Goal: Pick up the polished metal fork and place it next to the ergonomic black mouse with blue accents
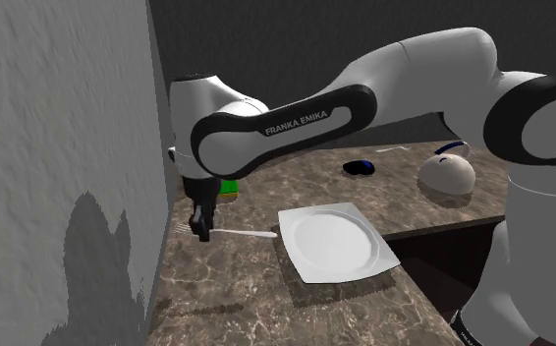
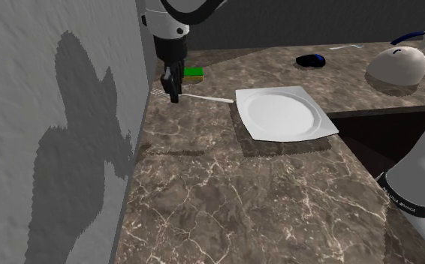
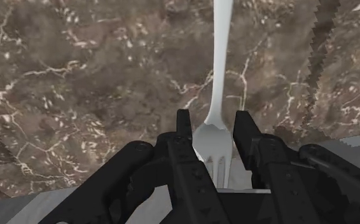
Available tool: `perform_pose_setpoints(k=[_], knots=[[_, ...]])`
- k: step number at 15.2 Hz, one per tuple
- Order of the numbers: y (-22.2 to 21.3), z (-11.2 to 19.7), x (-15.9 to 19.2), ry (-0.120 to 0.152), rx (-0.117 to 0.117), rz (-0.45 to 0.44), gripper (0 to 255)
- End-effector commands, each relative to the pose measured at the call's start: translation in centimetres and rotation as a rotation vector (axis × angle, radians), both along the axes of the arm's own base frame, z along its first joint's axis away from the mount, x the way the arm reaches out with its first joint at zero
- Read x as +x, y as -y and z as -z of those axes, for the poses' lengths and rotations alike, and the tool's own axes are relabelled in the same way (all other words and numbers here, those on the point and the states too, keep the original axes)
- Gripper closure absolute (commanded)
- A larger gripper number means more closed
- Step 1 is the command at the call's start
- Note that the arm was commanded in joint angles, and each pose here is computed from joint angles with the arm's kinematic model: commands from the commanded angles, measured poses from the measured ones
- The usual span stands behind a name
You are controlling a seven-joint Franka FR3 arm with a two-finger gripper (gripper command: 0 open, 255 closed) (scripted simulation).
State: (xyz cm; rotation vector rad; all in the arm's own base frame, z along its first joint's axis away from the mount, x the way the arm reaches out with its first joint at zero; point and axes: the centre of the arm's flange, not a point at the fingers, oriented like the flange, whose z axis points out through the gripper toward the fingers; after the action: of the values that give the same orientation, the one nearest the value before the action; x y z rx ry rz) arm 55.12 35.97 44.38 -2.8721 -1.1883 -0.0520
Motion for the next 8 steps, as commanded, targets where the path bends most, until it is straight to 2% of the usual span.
perform_pose_setpoints(k=[1,8], knots=[[-0.1,-1.0,0.0,-0.001,0.000,0.000,255],[9.0,-1.0,-1.6,-0.001,0.000,0.000,255]])
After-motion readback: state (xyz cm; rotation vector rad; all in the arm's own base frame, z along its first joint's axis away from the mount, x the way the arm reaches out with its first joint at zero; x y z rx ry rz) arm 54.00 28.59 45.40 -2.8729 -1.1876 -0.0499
